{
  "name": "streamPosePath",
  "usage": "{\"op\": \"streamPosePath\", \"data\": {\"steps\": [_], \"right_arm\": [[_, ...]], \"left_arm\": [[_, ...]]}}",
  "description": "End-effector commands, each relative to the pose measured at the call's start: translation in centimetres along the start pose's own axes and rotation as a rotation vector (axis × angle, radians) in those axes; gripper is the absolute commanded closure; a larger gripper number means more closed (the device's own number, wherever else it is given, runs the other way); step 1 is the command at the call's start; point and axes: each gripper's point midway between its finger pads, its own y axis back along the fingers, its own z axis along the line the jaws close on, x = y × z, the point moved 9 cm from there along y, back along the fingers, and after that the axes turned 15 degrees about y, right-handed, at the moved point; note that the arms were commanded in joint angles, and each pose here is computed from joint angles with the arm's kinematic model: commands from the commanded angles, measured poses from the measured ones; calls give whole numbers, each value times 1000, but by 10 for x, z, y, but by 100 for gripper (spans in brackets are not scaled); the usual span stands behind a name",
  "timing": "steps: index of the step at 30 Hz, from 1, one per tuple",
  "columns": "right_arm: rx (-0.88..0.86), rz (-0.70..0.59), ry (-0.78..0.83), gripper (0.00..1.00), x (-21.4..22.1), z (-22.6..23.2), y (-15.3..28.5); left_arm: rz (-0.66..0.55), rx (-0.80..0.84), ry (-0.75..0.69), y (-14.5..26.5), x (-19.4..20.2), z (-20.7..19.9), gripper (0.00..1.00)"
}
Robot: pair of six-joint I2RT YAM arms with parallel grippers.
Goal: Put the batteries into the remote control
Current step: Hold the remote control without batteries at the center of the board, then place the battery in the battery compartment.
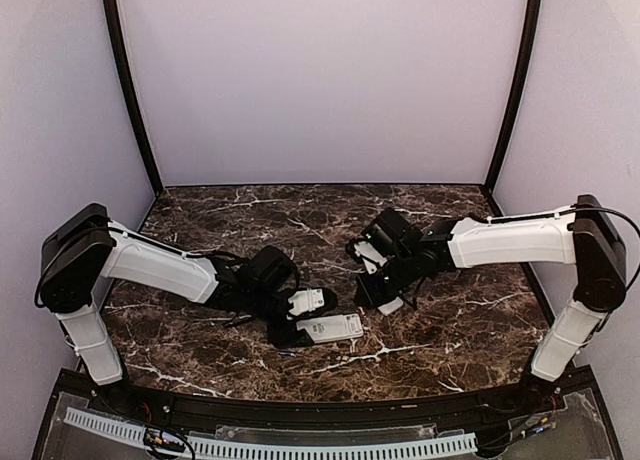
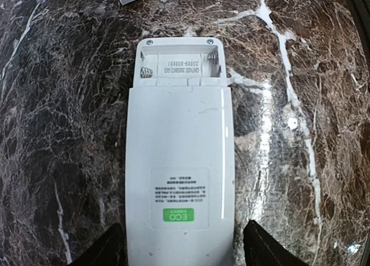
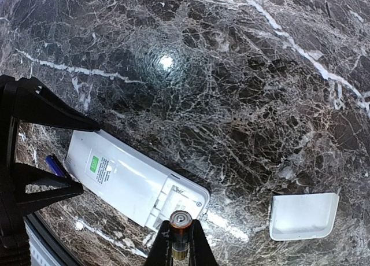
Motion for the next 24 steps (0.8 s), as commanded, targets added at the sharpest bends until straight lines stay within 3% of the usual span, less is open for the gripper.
{"op": "streamPosePath", "data": {"steps": [1,6,17,24], "right_arm": [[5,-61,-16,100,-3,-2,4],[-27,-92,-20,100,3,1,-6],[-69,-128,4,100,4,9,-23],[-33,-71,1,100,14,10,-37]], "left_arm": [[30,69,-1,-3,4,-6,38],[46,86,12,-7,6,-8,46],[49,79,15,-7,5,-7,45],[54,72,16,-7,6,-7,44]]}}
